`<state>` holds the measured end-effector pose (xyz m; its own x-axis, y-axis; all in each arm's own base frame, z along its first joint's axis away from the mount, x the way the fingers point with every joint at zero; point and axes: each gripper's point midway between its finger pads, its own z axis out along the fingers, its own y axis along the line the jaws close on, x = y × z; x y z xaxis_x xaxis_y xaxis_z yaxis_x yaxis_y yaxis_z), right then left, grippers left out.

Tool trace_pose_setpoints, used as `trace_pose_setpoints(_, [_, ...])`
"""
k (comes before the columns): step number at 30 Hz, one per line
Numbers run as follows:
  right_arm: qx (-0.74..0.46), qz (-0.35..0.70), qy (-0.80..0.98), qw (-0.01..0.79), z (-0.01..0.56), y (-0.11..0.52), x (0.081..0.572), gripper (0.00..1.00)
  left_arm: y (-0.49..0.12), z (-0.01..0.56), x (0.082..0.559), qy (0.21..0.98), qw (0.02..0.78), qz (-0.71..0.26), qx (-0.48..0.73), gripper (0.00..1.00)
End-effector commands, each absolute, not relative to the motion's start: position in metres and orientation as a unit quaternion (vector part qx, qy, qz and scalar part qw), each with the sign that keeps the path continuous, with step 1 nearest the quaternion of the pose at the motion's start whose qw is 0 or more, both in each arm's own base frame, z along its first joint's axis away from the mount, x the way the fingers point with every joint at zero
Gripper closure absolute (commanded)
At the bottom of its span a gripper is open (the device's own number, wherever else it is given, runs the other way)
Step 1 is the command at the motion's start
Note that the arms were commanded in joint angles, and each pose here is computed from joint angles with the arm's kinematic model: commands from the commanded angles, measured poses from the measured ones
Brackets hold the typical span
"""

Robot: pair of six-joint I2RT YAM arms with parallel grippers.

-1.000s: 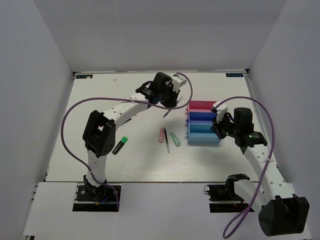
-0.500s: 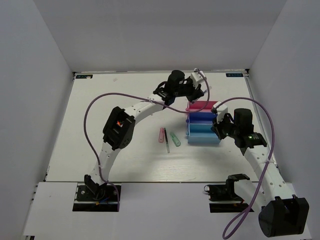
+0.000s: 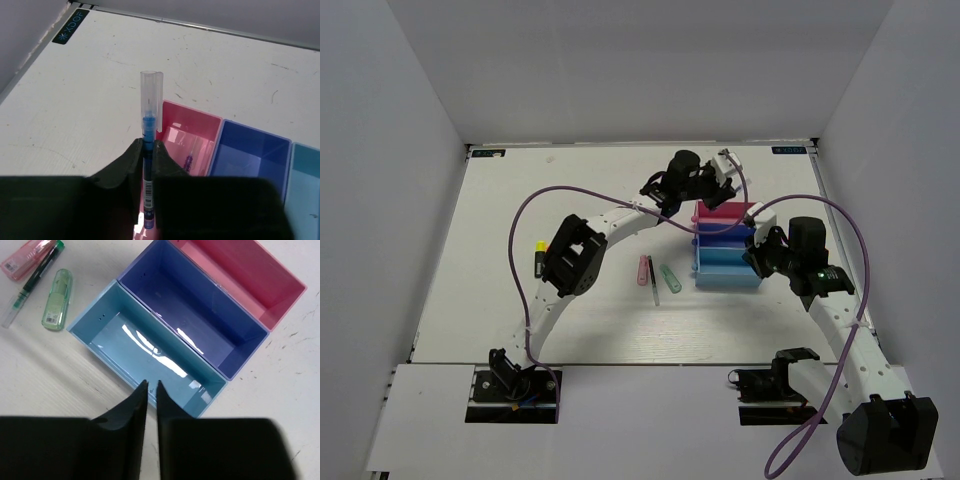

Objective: Sort the stationery into containers
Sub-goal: Place the pen in the storage box, then pick up the pen from the center of the board.

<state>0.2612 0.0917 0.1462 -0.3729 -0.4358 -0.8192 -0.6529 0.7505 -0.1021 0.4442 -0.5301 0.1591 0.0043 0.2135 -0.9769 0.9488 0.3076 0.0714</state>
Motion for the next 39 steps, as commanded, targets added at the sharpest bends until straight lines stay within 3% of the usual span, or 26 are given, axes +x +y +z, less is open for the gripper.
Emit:
trace_pose_setpoints(1, [-0.336, 0.115, 0.808, 0.471, 0.157, 0.092, 0.266, 0.82, -0.527, 0.183, 0.444, 0.603, 0.549, -0.340, 0.468, 0.70])
trace_pose_setpoints(3, [-0.335, 0.116, 0.808, 0.470, 0.157, 0.092, 0.266, 0.79, -0.526, 0.184, 0.442, 0.605, 0.547, -0.340, 0.468, 0.58])
trace_pose_setpoints(4, [-0.335, 0.116, 0.807, 0.472, 0.158, 0.092, 0.266, 0.77, -0.524, 0.186, 0.443, 0.607, 0.549, -0.339, 0.464, 0.37])
trace_pose_setpoints(8, [-0.339, 0.118, 0.806, 0.471, 0.158, 0.095, 0.264, 0.73, -0.523, 0.200, 0.443, 0.603, 0.555, -0.338, 0.462, 0.34])
trace_pose_setpoints(10, [-0.334, 0.117, 0.808, 0.472, 0.158, 0.092, 0.265, 0.77, -0.521, 0.206, 0.442, 0.605, 0.557, -0.335, 0.460, 0.44])
trace_pose_setpoints(12, [-0.333, 0.119, 0.806, 0.475, 0.160, 0.092, 0.264, 0.92, -0.517, 0.227, 0.438, 0.595, 0.570, -0.338, 0.455, 0.56])
trace_pose_setpoints(13, [-0.333, 0.122, 0.805, 0.476, 0.161, 0.093, 0.264, 1.00, -0.514, 0.248, 0.433, 0.582, 0.583, -0.340, 0.453, 0.71])
trace_pose_setpoints(14, [-0.331, 0.127, 0.805, 0.476, 0.161, 0.094, 0.263, 1.00, -0.511, 0.234, 0.427, 0.593, 0.573, -0.337, 0.455, 0.79])
trace_pose_setpoints(16, [-0.332, 0.136, 0.805, 0.473, 0.160, 0.097, 0.261, 1.00, -0.498, 0.288, 0.416, 0.567, 0.613, -0.330, 0.441, 0.93])
trace_pose_setpoints(17, [-0.337, 0.153, 0.800, 0.471, 0.160, 0.103, 0.257, 1.00, -0.488, 0.279, 0.418, 0.587, 0.611, -0.315, 0.427, 1.00])
trace_pose_setpoints(18, [-0.337, 0.163, 0.802, 0.465, 0.159, 0.105, 0.254, 1.00, -0.477, 0.263, 0.414, 0.609, 0.600, -0.305, 0.419, 1.00])
trace_pose_setpoints(19, [-0.341, 0.177, 0.801, 0.460, 0.158, 0.110, 0.251, 0.91, -0.456, 0.316, 0.400, 0.595, 0.629, -0.304, 0.397, 1.00])
trace_pose_setpoints(20, [-0.349, 0.208, 0.793, 0.453, 0.159, 0.120, 0.245, 0.67, -0.435, 0.296, 0.406, 0.646, 0.621, -0.275, 0.349, 1.00])
trace_pose_setpoints(21, [-0.353, 0.223, 0.796, 0.439, 0.156, 0.123, 0.238, 0.29, -0.402, 0.329, 0.387, 0.661, 0.623, -0.262, 0.324, 1.00])
trace_pose_setpoints(22, [-0.360, 0.242, 0.794, 0.426, 0.154, 0.129, 0.234, 0.16, -0.376, 0.306, 0.387, 0.710, 0.604, -0.229, 0.282, 0.95])
trace_pose_setpoints(23, [-0.365, 0.267, 0.791, 0.412, 0.154, 0.134, 0.225, 0.10, -0.348, 0.290, 0.389, 0.753, 0.588, -0.199, 0.220, 0.83])
trace_pose_setpoints(24, [-0.372, 0.276, 0.782, 0.417, 0.167, 0.139, 0.227, 0.10, -0.320, 0.283, 0.371, 0.783, 0.558, -0.173, 0.213, 0.66])
trace_pose_setpoints(26, [-0.375, 0.311, 0.784, 0.385, 0.169, 0.150, 0.220, 0.12, -0.252, 0.242, 0.339, 0.847, 0.490, -0.111, 0.176, 0.62])
trace_pose_setpoints(27, [-0.370, 0.327, 0.788, 0.368, 0.172, 0.159, 0.221, 0.30, -0.236, 0.230, 0.329, 0.863, 0.471, -0.104, 0.148, 0.49])
trace_pose_setpoints(28, [-0.367, 0.336, 0.798, 0.338, 0.170, 0.164, 0.220, 0.37, -0.198, 0.188, 0.300, 0.897, 0.414, -0.064, 0.145, 0.45])
trace_pose_setpoints(30, [-0.391, 0.338, 0.806, 0.288, 0.164, 0.188, 0.215, 0.53, -0.162, 0.185, 0.283, 0.906, 0.410, -0.053, 0.095, 0.34])
trace_pose_setpoints(31, [-0.406, 0.341, 0.808, 0.258, 0.160, 0.203, 0.208, 0.59, -0.131, 0.143, 0.261, 0.928, 0.361, -0.019, 0.087, 0.34])
trace_pose_setpoints(32, [-0.399, 0.340, 0.817, 0.240, 0.155, 0.211, 0.208, 0.60, -0.115, 0.158, 0.254, 0.919, 0.389, -0.033, 0.060, 0.33])
trace_pose_setpoints(36, [-0.442, 0.269, 0.829, 0.213, 0.139, 0.254, 0.206, 0.58, -0.068, 0.126, 0.224, 0.922, 0.385, -0.030, -0.016, 0.26])
trace_pose_setpoints(39, [-0.427, 0.241, 0.852, 0.182, 0.127, 0.280, 0.208, 0.64, -0.052, 0.121, 0.213, 0.915, 0.400, -0.039, -0.046, 0.24])
